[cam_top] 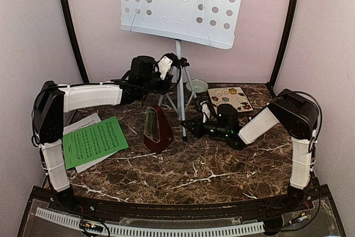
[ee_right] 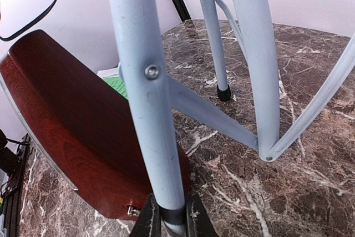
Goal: Set up the instrument practice props
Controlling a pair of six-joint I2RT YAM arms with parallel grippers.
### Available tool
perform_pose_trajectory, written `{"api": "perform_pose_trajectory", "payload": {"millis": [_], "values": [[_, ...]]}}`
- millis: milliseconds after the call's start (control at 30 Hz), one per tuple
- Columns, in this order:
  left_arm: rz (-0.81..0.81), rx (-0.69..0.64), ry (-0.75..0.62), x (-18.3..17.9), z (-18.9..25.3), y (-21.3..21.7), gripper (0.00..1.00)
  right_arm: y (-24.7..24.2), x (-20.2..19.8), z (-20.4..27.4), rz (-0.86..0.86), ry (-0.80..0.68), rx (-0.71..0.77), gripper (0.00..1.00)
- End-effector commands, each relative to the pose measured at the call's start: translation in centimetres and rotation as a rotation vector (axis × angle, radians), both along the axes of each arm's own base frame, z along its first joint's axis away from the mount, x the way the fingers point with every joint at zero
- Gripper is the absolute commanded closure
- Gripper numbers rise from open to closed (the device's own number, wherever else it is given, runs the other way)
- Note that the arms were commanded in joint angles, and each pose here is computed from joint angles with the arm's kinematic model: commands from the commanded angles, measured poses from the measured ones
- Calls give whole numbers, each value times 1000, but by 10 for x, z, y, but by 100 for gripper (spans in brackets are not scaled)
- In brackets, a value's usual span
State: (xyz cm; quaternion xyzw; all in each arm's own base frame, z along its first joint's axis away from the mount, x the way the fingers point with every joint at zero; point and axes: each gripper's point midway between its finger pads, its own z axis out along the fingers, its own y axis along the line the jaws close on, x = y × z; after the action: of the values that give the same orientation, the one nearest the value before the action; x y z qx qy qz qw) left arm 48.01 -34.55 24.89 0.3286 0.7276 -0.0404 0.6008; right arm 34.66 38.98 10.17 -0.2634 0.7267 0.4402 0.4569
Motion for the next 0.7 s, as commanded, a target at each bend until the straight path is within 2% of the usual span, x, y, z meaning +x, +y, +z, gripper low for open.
{"api": "perform_pose_trajectory", "payload": {"millis": [0,667], "values": [[39,110,-20,-4,-1,25,100,-9,-3,11,-30,90,64,100],[-29,119,-12,-36,-11,37,100,-12,-52,-2,6,164,88,100]]}}
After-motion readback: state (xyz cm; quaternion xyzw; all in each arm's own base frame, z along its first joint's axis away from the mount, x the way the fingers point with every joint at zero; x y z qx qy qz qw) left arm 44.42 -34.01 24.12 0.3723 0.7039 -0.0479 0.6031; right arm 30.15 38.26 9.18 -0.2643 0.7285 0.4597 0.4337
